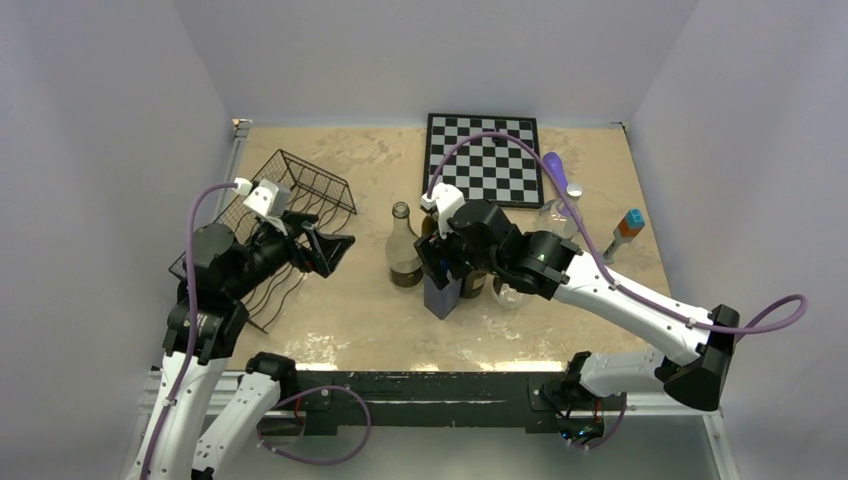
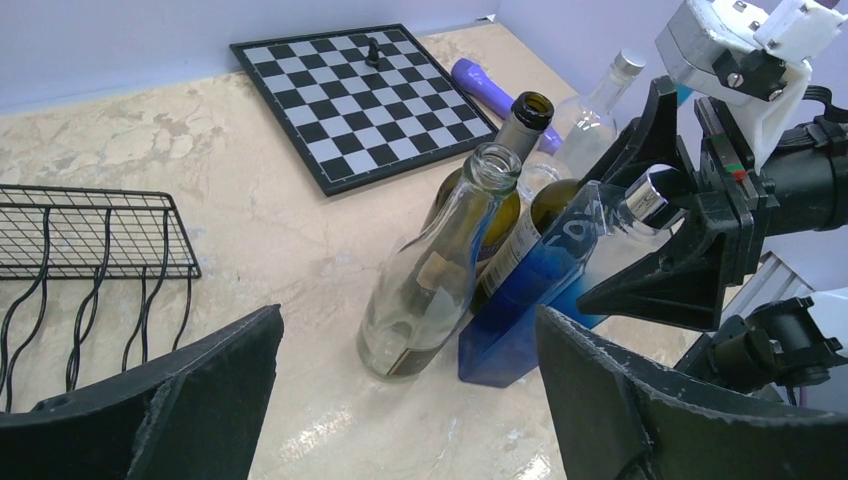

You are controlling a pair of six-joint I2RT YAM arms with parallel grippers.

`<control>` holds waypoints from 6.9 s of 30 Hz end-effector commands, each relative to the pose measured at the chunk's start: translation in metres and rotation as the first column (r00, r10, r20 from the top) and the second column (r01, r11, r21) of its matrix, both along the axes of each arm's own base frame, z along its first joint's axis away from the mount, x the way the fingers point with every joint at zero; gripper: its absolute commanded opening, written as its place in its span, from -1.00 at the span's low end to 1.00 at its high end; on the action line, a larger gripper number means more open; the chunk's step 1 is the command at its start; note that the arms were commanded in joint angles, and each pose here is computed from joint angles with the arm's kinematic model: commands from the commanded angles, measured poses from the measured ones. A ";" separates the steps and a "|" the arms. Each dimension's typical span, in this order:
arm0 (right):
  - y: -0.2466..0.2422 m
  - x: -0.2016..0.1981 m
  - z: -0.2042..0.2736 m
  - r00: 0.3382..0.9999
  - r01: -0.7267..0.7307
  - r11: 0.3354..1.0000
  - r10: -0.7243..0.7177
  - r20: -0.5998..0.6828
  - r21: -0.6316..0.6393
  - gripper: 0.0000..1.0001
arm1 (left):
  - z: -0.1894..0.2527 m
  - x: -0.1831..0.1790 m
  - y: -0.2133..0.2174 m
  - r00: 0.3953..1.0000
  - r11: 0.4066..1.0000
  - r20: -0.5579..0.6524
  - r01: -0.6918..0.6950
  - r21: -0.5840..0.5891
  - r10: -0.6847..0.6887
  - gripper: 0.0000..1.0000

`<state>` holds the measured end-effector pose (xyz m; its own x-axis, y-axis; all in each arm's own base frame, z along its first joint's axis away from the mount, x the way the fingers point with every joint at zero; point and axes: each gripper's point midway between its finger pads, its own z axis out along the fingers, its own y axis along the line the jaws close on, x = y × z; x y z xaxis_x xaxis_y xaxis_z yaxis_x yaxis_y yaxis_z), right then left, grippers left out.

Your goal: Put the wine bottle on the wine rack

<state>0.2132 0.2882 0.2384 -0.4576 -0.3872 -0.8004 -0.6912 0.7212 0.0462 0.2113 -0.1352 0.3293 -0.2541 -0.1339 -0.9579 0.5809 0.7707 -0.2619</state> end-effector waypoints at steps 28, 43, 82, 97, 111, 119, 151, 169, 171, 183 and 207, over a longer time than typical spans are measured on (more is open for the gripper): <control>-0.020 -0.073 0.209 0.961 -0.267 0.873 0.209 0.181 0.408 -1.00 | 0.024 -0.081 -0.067 0.820 0.800 0.044 0.567 -0.196 -0.571 0.99; -0.017 -0.116 0.258 0.927 -0.359 0.782 0.363 0.097 0.510 -1.00 | 0.014 -0.117 -0.132 0.585 0.545 0.105 0.796 -0.263 -0.804 0.99; -0.030 -0.128 0.270 0.905 -0.424 0.702 0.358 0.231 0.572 -0.22 | 0.033 -0.095 -0.151 0.640 0.665 0.228 0.745 0.050 -0.734 -1.00; -0.035 -0.121 0.266 0.873 -0.480 0.712 0.330 0.359 0.512 0.97 | 0.102 -0.039 -0.097 0.685 0.866 0.541 0.297 0.403 -0.487 -1.00; -0.062 -0.126 0.295 0.879 -0.453 0.725 0.266 0.396 0.519 0.97 | 0.142 -0.004 -0.058 0.579 0.846 0.724 -0.105 0.522 -0.375 -1.00; -0.076 -0.120 0.303 0.924 -0.355 0.766 0.201 0.326 0.535 0.97 | 0.155 0.003 -0.048 0.497 0.783 0.770 -0.251 0.570 -0.401 -1.00; -0.030 -0.076 0.197 0.973 -0.214 0.966 0.225 -0.058 0.146 0.97 | 0.200 -0.006 -0.069 0.127 0.696 0.820 -0.466 0.546 -0.558 -1.00; -0.018 -0.058 0.179 0.982 -0.167 0.980 0.175 -0.065 0.111 0.73 | 0.200 -0.003 -0.081 0.033 0.683 0.812 -0.521 0.511 -0.583 -1.00; -0.019 -0.055 0.179 0.985 -0.155 0.982 0.162 -0.059 0.108 0.54 | 0.201 -0.002 -0.081 0.040 0.689 0.818 -0.516 0.509 -0.574 -1.00; -0.014 -0.046 0.174 0.990 -0.135 0.986 0.139 -0.035 0.099 0.50 | 0.199 -0.003 -0.081 0.076 0.717 0.832 -0.469 0.516 -0.549 -1.00; -0.008 -0.042 0.226 0.983 -0.148 0.941 0.107 0.148 0.304 -1.00 | 0.181 -0.008 -0.051 0.151 0.758 0.892 -0.480 0.442 -0.425 0.99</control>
<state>0.1570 0.2740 0.3973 -0.4268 -0.3942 -0.8139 -0.8033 0.5786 0.1411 0.2357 -0.2150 0.4264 0.8032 0.5539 -0.2192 0.1143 0.2179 0.9693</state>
